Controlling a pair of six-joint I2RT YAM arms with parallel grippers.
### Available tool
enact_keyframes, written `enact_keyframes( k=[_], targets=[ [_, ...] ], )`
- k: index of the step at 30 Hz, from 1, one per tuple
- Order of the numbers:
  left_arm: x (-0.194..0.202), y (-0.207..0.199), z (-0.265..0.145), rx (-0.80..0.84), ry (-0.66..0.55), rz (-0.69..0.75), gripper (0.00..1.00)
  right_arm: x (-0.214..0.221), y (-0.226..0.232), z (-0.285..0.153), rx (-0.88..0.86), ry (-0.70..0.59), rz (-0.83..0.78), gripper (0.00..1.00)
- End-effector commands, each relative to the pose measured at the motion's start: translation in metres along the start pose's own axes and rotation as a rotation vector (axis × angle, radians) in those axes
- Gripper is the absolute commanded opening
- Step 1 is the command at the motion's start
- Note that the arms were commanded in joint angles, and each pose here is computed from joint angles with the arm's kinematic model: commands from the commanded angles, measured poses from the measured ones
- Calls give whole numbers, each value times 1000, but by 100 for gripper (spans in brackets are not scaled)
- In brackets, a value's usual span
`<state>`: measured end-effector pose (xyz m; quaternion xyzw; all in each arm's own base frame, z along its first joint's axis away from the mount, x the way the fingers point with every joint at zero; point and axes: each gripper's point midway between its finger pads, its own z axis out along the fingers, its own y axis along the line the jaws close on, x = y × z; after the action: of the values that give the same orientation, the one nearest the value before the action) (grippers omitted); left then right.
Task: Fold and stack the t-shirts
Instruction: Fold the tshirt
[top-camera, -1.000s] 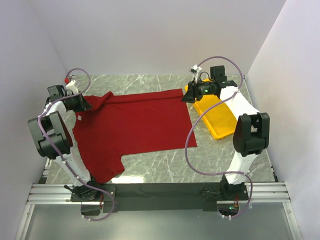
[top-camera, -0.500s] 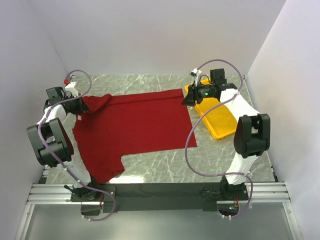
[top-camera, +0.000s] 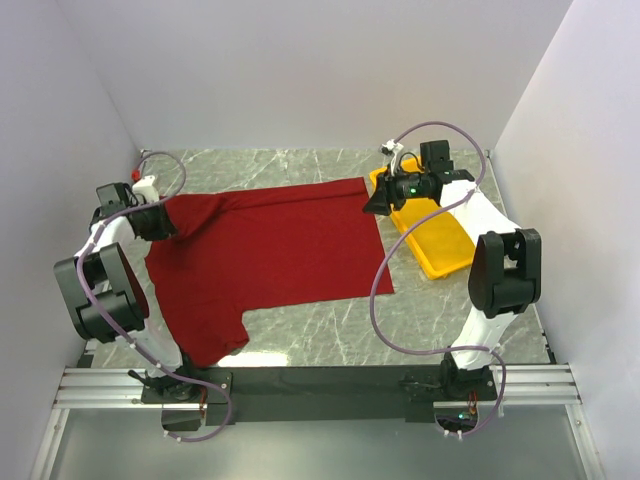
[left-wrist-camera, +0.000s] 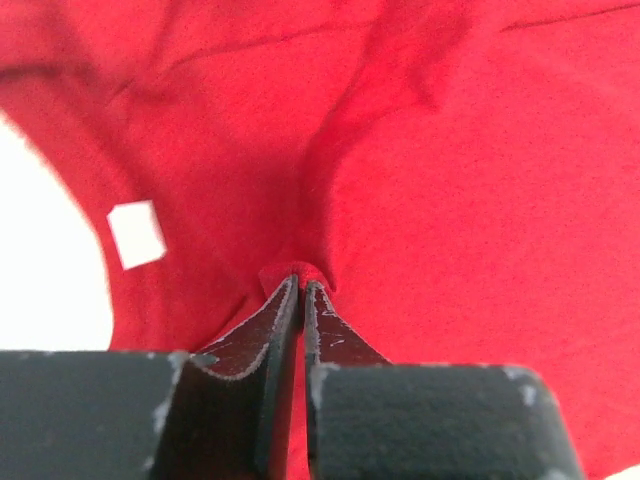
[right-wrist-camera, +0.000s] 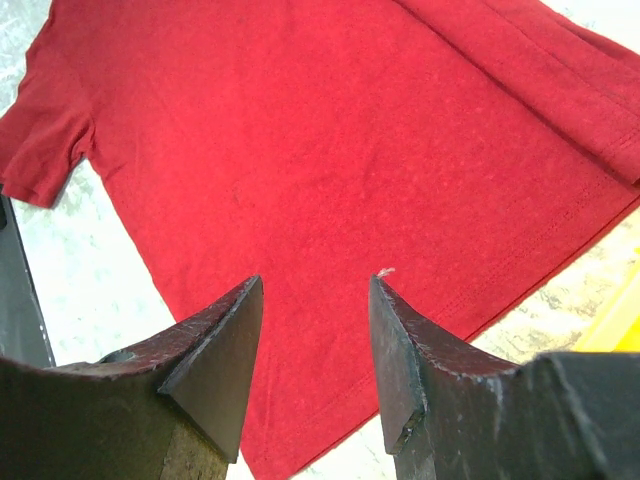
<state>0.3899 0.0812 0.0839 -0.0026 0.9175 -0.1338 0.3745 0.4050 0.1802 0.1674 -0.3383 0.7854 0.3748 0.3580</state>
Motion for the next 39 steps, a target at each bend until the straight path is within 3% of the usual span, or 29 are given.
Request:
enact_keyframes(
  k=[1,2,3,4,6,7,9,11,13,17,27,35,39],
  targets=[
    [6,17,-17,-151,28,-30,12,-24,7,-11,0,-64,-86,54],
    [5,22,-19,-192,21,-46,14,-24,6,-10,0,-64,-86,54],
    [-3,26,-27,-236,-15,-81,24,-23,6,-11,-2,-66,-84,54],
    [-3,30,-31,-265,-32,-100,52,-24,6,-10,-3,-67,-90,54],
    [-31,22,-44,-256,-163,-92,93,-25,5,-11,-1,-68,-94,54],
    [-35,8,-43,-185,-195,-87,96,-25,5,-10,-2,-67,-97,54],
    [-62,-11,-49,-104,-309,-99,97,-23,5,-9,-4,-64,-92,54],
    [-79,-31,-40,-10,-339,-93,96,-24,5,-8,-7,-62,-93,54],
    [-100,-54,-28,44,-314,-66,95,-24,4,-8,-9,-60,-89,54],
    [-90,-57,37,52,-91,-107,88,-25,4,-8,-8,-54,-77,54],
    [-92,-53,89,-77,21,-45,85,-20,5,-12,9,-38,-74,55],
    [-61,-64,106,-43,111,-45,62,-23,3,-11,13,-34,-65,55],
    [-54,-74,108,7,131,-44,46,-23,2,-11,14,-30,-65,55]
  ],
)
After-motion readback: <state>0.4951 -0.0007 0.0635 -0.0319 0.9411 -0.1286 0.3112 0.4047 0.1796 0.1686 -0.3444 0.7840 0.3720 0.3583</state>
